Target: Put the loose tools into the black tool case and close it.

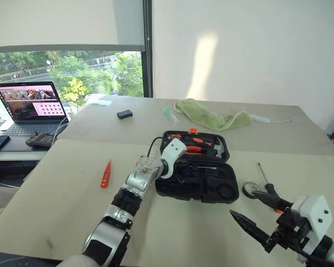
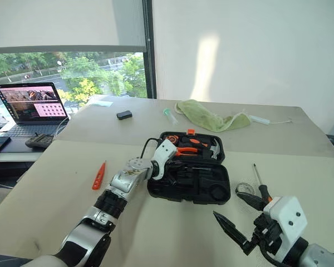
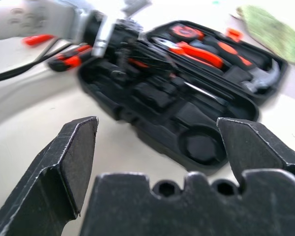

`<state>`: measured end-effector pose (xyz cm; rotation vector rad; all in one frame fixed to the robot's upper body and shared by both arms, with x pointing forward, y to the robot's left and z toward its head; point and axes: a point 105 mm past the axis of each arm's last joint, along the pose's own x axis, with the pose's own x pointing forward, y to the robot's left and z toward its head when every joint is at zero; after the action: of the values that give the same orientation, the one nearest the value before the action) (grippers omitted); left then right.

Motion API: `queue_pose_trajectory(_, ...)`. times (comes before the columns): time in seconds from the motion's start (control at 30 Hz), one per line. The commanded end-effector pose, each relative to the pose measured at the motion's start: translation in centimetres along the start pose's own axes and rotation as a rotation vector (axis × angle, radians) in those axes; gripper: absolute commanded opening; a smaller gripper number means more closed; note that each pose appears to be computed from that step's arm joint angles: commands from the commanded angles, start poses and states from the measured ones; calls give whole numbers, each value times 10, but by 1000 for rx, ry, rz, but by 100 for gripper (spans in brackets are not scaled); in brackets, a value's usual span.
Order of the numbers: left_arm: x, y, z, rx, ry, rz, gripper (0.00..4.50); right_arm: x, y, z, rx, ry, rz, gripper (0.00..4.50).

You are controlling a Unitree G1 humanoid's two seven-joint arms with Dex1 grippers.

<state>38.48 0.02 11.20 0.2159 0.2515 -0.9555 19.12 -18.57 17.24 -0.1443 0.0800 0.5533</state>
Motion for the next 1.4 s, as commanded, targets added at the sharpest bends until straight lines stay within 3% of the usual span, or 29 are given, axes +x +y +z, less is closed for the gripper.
queue_pose_trajectory(0.03,-29,-7,53,-40,-281,-97,4,10,-28,2,15,105,-126,450)
queue_pose_trajectory(0.07,-43,-13,67,-52,-345,-160,4,13,-39,-4,0,195,-162,450)
queue_pose_trajectory(0.17,-80,-32,81,-35,-395,-343,71,18,-67,-9,-25,335,-236,450)
queue_pose_trajectory(0.37,-136,-65,71,30,-272,-574,312,19,-114,-33,58,567,-347,450)
queue_pose_trajectory(0.5,-149,-73,62,37,-218,-564,444,18,-130,-47,158,679,-355,450)
queue_pose_trajectory(0.7,-154,-78,57,36,-215,-510,444,17,-150,-66,199,803,-364,450)
queue_pose_trajectory(0.8,-154,-82,59,34,-225,-507,450,19,-152,-75,204,831,-342,383)
queue_pose_trajectory(0.97,-158,-78,56,37,-210,-501,450,25,-157,-75,175,803,-326,213)
queue_pose_trajectory(1.03,-158,-76,56,28,-215,-491,450,24,-161,-58,105,738,-320,141)
queue_pose_trajectory(1.1,-157,-72,57,0,-230,-467,450,26,-159,-36,28,659,-292,100)
queue_pose_trajectory(1.17,-156,-61,61,-17,-277,-397,450,40,-146,2,-121,509,-201,100)
queue_pose_trajectory(1.23,-156,-41,64,8,-348,-231,450,64,-113,37,-309,376,-15,100)
queue_pose_trajectory(1.33,-163,-37,53,32,-341,-215,450,95,-73,54,-443,306,194,100)
queue_pose_trajectory(1.4,-175,-37,47,-44,-328,-271,450,120,-51,52,-494,302,317,100)
